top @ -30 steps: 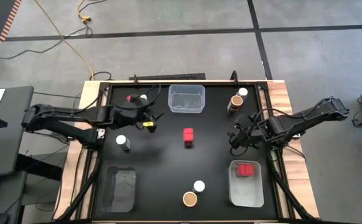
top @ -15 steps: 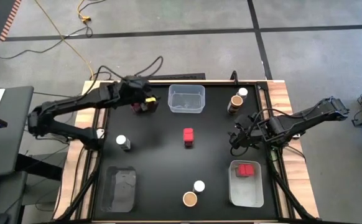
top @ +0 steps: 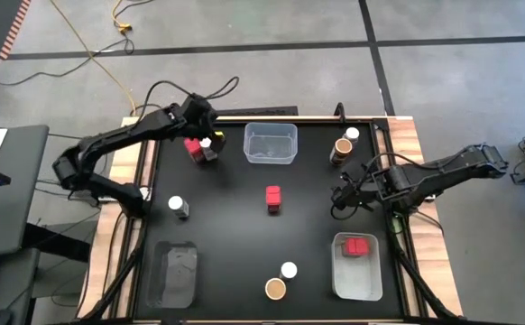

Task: Sort spices by type
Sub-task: Put the top left spice bottle into the transparent bin

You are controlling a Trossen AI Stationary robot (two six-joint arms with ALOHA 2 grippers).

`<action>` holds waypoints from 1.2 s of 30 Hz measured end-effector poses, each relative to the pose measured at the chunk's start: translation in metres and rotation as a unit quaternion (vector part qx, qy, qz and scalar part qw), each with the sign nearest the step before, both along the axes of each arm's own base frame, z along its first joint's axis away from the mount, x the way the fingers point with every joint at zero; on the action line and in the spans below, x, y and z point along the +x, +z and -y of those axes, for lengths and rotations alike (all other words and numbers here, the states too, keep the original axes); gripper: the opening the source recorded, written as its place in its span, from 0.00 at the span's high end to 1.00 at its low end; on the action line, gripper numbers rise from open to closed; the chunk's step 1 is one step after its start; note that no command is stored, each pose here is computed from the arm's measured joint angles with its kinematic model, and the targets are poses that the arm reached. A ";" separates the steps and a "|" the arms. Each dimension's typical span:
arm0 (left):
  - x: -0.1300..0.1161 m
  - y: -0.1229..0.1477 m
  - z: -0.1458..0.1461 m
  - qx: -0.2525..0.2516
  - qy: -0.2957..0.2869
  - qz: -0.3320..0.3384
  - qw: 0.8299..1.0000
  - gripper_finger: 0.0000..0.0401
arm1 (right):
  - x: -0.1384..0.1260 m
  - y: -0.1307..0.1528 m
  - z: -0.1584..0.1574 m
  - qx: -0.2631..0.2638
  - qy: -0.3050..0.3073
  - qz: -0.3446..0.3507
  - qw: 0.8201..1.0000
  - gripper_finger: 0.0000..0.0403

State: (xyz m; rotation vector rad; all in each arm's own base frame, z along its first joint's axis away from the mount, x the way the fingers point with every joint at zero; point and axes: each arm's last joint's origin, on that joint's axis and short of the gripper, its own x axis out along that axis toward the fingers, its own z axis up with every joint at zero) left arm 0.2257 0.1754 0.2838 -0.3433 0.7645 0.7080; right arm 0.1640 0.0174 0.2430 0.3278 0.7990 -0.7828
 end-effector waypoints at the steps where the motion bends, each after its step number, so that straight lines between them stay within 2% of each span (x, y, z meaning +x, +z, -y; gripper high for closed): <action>1: 0.001 -0.004 -0.004 -0.006 -0.004 -0.006 1.000 0.26 | 0.000 0.000 0.000 0.000 -0.001 0.000 1.000 0.07; 7: 0.011 -0.008 -0.028 -0.021 -0.034 -0.071 0.997 0.27 | 0.000 0.000 0.001 0.000 -0.004 0.000 1.000 0.07; 12: 0.024 0.000 -0.040 -0.063 -0.071 -0.154 0.983 0.29 | 0.000 0.000 0.001 0.000 -0.004 0.000 1.000 0.07; 18: 0.031 -0.001 -0.045 -0.109 -0.090 -0.211 0.967 0.32 | 0.000 0.000 0.001 0.001 -0.005 0.001 1.000 0.07; 25: 0.032 -0.021 -0.045 -0.139 -0.094 -0.243 0.955 0.33 | 0.000 0.000 0.001 0.000 -0.005 -0.002 1.000 0.07; 36: 0.030 -0.023 -0.044 -0.127 -0.099 -0.266 0.950 0.33 | -0.001 0.000 0.001 -0.001 -0.005 -0.005 1.000 0.07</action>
